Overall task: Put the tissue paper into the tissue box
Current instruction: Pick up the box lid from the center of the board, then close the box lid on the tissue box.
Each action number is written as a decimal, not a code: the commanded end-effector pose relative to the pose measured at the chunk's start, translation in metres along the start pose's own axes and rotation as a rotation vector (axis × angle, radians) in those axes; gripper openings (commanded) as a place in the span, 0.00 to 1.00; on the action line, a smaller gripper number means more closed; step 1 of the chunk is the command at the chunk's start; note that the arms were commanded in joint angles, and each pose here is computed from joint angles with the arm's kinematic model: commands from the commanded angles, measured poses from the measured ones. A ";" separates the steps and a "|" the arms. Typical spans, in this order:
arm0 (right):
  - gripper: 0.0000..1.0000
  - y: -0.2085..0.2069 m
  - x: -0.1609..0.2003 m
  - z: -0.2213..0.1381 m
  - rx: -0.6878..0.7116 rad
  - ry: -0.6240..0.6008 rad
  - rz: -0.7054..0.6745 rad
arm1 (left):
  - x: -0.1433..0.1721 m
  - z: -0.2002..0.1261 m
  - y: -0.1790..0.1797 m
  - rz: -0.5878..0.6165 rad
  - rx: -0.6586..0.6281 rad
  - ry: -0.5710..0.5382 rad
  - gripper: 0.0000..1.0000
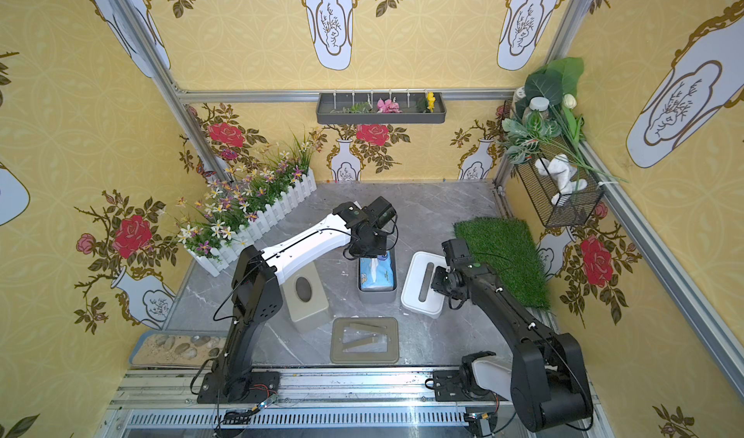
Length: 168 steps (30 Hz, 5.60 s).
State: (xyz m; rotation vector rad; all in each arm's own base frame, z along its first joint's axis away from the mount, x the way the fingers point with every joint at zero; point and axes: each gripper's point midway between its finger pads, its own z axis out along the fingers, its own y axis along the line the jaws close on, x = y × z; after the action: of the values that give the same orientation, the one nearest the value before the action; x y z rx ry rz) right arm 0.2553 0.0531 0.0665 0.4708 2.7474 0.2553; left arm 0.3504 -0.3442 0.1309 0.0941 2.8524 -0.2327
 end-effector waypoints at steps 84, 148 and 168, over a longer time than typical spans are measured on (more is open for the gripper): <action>0.10 0.171 -0.019 -0.041 -0.132 0.100 -0.283 | -0.028 -0.049 0.141 -0.204 -0.060 -0.180 0.78; 0.08 0.173 -0.036 -0.019 -0.207 0.150 -0.286 | -0.033 -0.042 0.147 -0.194 -0.069 -0.139 0.78; 0.08 0.173 -0.033 -0.014 -0.262 0.177 -0.251 | -0.027 -0.032 0.147 -0.203 -0.069 -0.111 0.78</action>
State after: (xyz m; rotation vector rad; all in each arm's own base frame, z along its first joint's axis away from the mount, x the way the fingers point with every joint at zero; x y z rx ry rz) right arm 0.3276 0.1972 0.1298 0.0347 2.8550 0.5841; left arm 0.3816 -0.1963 0.1516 -0.2067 2.7447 -0.1787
